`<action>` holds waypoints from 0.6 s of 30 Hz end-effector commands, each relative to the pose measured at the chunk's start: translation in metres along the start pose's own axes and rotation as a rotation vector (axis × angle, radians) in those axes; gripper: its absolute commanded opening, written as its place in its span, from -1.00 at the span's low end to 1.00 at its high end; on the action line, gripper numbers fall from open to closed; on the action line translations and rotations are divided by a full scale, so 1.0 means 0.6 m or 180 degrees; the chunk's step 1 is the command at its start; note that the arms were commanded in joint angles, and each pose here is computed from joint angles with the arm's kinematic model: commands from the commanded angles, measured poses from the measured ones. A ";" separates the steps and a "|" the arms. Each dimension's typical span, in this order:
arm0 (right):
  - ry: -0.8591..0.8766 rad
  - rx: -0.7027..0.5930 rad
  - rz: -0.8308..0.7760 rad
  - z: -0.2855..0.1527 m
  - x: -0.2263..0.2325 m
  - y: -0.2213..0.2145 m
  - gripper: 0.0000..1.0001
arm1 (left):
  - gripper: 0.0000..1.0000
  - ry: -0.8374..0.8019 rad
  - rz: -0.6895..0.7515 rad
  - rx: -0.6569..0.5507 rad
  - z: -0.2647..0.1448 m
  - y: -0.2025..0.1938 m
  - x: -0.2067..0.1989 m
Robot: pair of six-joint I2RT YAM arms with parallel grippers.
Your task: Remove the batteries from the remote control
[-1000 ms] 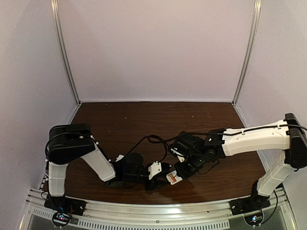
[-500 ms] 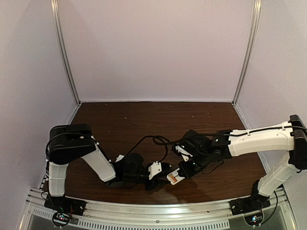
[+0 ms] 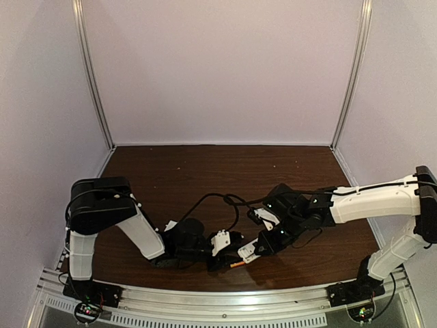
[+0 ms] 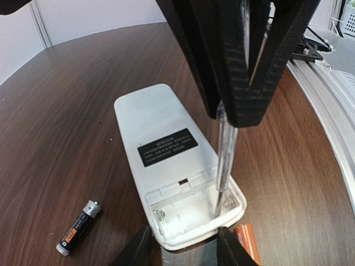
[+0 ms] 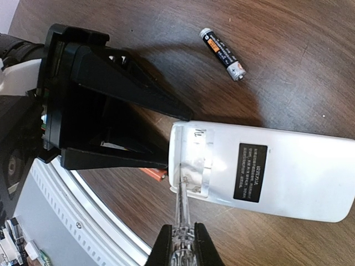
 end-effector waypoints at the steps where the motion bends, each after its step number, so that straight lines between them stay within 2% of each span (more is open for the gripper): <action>1: 0.0141 -0.0075 -0.0037 -0.006 0.000 -0.002 -1.00 | -0.16 0.0100 -0.0011 -0.0004 0.005 -0.008 0.005; 18: 0.0135 -0.0160 0.0009 -0.010 -0.002 -0.005 -1.00 | -0.15 0.0083 -0.0010 -0.0042 0.000 -0.004 0.003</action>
Point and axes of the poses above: each gripper's point midway between its finger pads, its own z axis out along the fingers, its own x axis along the line the jaws close on, y = z × x, the point moved 10 cm from there along -z, back along the fingers, and after that the axes turned 14 degrees about -z, right-handed, at the moved point
